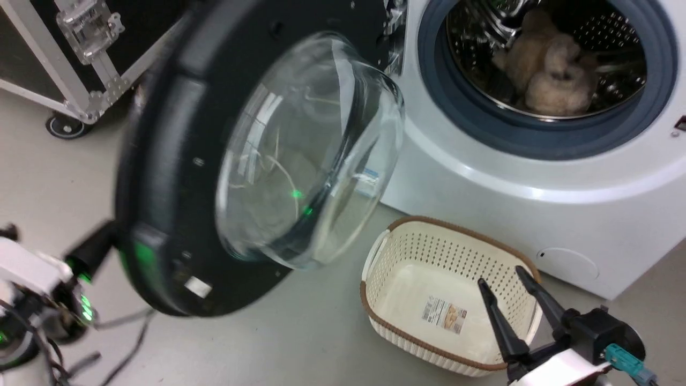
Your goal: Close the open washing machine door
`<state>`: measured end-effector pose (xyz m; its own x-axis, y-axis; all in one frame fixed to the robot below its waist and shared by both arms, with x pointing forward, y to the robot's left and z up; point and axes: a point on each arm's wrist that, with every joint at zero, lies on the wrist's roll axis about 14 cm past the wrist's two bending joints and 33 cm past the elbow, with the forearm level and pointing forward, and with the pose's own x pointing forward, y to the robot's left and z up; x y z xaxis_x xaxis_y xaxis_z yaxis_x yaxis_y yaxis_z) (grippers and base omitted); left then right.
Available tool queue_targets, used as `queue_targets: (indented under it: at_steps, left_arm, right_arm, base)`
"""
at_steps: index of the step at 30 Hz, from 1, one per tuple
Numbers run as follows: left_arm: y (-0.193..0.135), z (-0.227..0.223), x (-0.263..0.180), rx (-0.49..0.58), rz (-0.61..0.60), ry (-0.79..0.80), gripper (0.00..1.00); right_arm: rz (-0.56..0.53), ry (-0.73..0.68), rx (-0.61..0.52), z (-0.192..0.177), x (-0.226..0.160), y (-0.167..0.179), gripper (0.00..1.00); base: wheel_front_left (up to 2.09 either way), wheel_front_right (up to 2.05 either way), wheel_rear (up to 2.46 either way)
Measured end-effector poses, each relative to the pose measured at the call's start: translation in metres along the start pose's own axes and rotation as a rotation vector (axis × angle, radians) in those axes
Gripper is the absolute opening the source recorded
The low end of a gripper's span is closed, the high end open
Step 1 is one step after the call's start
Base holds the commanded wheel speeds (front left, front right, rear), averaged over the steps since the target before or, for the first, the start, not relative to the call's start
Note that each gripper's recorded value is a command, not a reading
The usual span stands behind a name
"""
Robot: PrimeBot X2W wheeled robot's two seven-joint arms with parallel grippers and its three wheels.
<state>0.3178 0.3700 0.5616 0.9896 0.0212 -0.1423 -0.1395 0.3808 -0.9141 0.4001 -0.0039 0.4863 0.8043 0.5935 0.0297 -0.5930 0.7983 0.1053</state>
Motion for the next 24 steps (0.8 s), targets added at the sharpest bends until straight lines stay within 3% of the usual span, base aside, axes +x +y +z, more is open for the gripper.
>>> queue_targets:
  at_steps: [16, 20, 22, 24]
  left_arm:
    - [-0.041, -0.162, -0.002, -0.141, -0.190, 0.423, 0.00]
    - [-0.063, -0.206, 0.010, -0.226, -0.247, 0.514, 0.00]
    - [-0.082, -0.260, 0.030, -0.307, -0.272, 0.609, 0.00]
    - [-0.090, -0.280, 0.039, -0.324, -0.281, 0.646, 0.00]
  right_arm:
    - [-0.222, -0.067, -0.064, 0.031, -0.041, -0.063, 1.00]
    - [-0.285, -0.058, -0.068, 0.030, -0.057, -0.080, 1.00]
    - [-0.370, -0.050, -0.074, 0.029, -0.079, -0.103, 1.00]
    - [-0.402, -0.048, -0.077, 0.029, -0.087, -0.112, 1.00]
  base:
    - [0.00, 0.00, 0.00]
    - [0.00, 0.00, 0.00]
    - [0.00, 0.00, 0.00]
    - [0.00, 0.00, 0.00]
